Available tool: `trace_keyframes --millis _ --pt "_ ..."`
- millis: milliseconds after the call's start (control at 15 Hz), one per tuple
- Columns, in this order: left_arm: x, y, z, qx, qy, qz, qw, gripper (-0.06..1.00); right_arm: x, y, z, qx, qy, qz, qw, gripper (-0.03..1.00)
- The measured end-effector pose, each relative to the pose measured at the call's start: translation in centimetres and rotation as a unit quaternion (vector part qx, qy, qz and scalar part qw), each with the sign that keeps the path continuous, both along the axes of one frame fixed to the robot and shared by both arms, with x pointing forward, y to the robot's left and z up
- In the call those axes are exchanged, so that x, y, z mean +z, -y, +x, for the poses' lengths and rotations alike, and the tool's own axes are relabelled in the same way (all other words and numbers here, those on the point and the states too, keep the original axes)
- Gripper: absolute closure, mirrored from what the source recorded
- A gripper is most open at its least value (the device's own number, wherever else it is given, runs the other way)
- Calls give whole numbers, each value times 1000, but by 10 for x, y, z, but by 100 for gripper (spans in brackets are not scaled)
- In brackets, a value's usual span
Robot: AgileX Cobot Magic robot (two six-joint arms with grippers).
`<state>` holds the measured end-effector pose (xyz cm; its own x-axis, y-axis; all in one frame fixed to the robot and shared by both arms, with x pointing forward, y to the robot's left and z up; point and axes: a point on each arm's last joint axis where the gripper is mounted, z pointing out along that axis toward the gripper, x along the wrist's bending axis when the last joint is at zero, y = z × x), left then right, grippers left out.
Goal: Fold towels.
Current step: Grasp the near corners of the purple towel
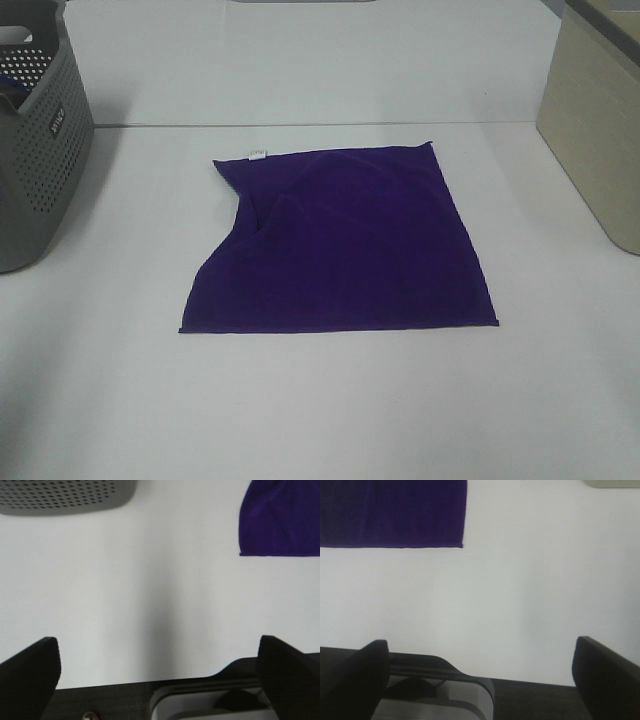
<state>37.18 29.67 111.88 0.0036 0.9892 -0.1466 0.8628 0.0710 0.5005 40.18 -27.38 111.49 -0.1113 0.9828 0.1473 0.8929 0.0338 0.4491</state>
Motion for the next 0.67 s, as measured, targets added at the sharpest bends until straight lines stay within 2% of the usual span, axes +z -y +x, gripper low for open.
trace_keyframes --millis 133,267,333,467,667 --pt "-22 9 46 -46 -45 -60 996 -4 -20 -12 54 34 -48 34 998 2" --pt "-49 21 86 -96 -70 -135 984 -4 -39 -21 85 62 -67 67 994 2" --pt "-63 25 102 -110 -81 -158 978 -4 -49 -21 94 66 -79 82 991 2" --pt "-90 35 126 -124 -105 -169 972 -4 -66 -12 109 64 -95 106 988 3" --pt "-134 72 171 -146 -131 -154 968 -4 -95 10 133 59 -104 163 979 3"
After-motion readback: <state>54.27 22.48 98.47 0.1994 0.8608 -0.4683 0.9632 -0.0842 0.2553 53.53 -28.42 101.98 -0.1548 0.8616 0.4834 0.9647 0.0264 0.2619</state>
